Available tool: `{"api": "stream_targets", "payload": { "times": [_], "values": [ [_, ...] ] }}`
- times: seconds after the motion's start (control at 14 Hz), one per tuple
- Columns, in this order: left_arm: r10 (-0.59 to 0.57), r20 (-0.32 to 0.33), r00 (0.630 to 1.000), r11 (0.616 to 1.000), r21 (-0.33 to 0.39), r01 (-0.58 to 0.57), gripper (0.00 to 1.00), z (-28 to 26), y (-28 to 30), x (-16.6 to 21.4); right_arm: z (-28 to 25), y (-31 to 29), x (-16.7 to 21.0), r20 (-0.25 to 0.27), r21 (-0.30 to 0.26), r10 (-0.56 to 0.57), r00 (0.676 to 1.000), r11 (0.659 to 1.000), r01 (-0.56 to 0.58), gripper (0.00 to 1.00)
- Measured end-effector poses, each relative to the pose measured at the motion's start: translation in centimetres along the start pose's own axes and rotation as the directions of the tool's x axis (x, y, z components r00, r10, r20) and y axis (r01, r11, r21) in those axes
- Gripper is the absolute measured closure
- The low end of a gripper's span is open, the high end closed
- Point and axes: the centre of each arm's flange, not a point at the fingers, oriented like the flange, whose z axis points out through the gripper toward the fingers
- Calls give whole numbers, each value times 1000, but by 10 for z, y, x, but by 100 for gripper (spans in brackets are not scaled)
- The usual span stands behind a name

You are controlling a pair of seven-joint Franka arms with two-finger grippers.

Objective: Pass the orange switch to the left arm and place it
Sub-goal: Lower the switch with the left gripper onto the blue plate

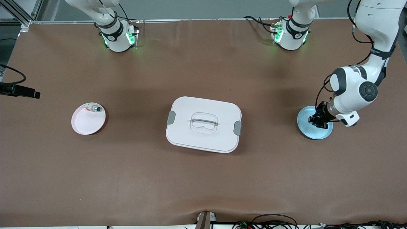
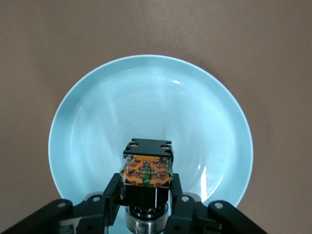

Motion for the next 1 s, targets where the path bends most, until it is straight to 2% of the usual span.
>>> {"api": "stream_targets", "payload": {
  "times": [0.36,1.0],
  "values": [
    [-16,7,1000,1000,12,16,57,12,-4,7,-18,1,-16,-109,11,-4,994,1000,5,0],
    [-21,10,1000,1000,19,21,57,17,-5,9,-21,1,-36,-154,22,-6,988,1000,10,0]
  ]
}}
